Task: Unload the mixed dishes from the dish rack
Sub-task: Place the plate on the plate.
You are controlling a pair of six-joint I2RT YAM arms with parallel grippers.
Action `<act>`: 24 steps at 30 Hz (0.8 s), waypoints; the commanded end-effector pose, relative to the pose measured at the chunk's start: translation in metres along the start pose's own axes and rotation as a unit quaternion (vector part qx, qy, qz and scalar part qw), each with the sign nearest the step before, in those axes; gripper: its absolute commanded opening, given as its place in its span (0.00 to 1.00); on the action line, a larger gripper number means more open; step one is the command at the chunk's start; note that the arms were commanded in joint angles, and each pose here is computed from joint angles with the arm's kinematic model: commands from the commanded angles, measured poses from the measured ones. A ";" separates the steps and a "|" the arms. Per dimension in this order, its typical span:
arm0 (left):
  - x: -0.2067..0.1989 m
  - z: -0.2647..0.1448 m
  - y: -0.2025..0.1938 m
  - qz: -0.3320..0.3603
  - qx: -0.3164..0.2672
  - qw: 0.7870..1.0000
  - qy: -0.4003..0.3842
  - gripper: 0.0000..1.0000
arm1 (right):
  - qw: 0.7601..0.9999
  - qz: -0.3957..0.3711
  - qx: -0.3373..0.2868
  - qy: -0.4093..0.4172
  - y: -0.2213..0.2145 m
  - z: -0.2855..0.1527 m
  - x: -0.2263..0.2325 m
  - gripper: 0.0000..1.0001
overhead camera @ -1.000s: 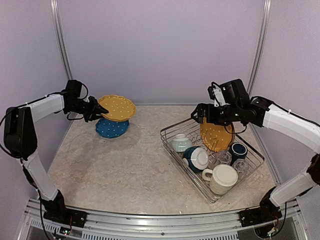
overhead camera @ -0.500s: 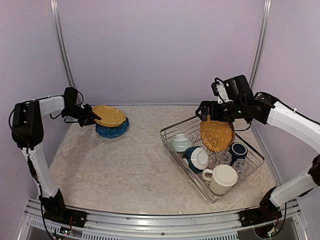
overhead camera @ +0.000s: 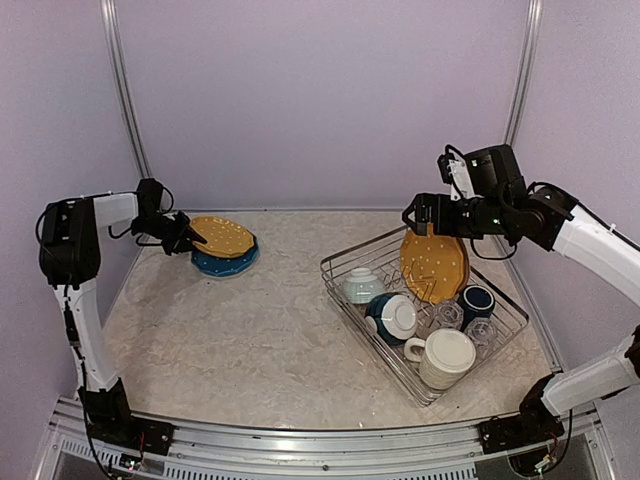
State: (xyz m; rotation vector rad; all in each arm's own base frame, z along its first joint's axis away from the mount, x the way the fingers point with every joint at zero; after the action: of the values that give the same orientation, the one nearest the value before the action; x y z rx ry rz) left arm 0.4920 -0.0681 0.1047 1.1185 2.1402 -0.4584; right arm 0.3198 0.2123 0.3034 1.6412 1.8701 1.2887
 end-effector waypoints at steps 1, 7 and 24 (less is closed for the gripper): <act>-0.028 -0.004 0.008 0.043 0.000 0.998 -0.046 0.00 | 0.999 0.004 0.007 -0.044 -0.005 -0.002 -0.017 1.00; -0.021 0.006 0.006 0.035 0.014 0.999 -0.038 0.00 | 0.996 0.015 0.024 -0.082 -0.011 0.000 -0.029 1.00; -0.006 0.001 0.004 0.055 0.000 0.998 0.036 0.68 | 0.995 -0.040 0.032 -0.090 -0.015 0.000 -0.034 1.00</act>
State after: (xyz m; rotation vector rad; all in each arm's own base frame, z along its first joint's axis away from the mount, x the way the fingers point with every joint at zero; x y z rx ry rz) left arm 0.4922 -0.0746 0.0876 1.2141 2.1577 -0.4587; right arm 0.3255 0.1888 0.2728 1.7111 1.8369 1.0257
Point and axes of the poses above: each gripper's point midway between its finger pads, its own z axis out along the fingers, its own x axis along the line the jaws close on, y = z × x, the point moved 1 cm from there along -z, back along the fingers, and after that the axes turned 1 degree about z, right-handed, at the moved point
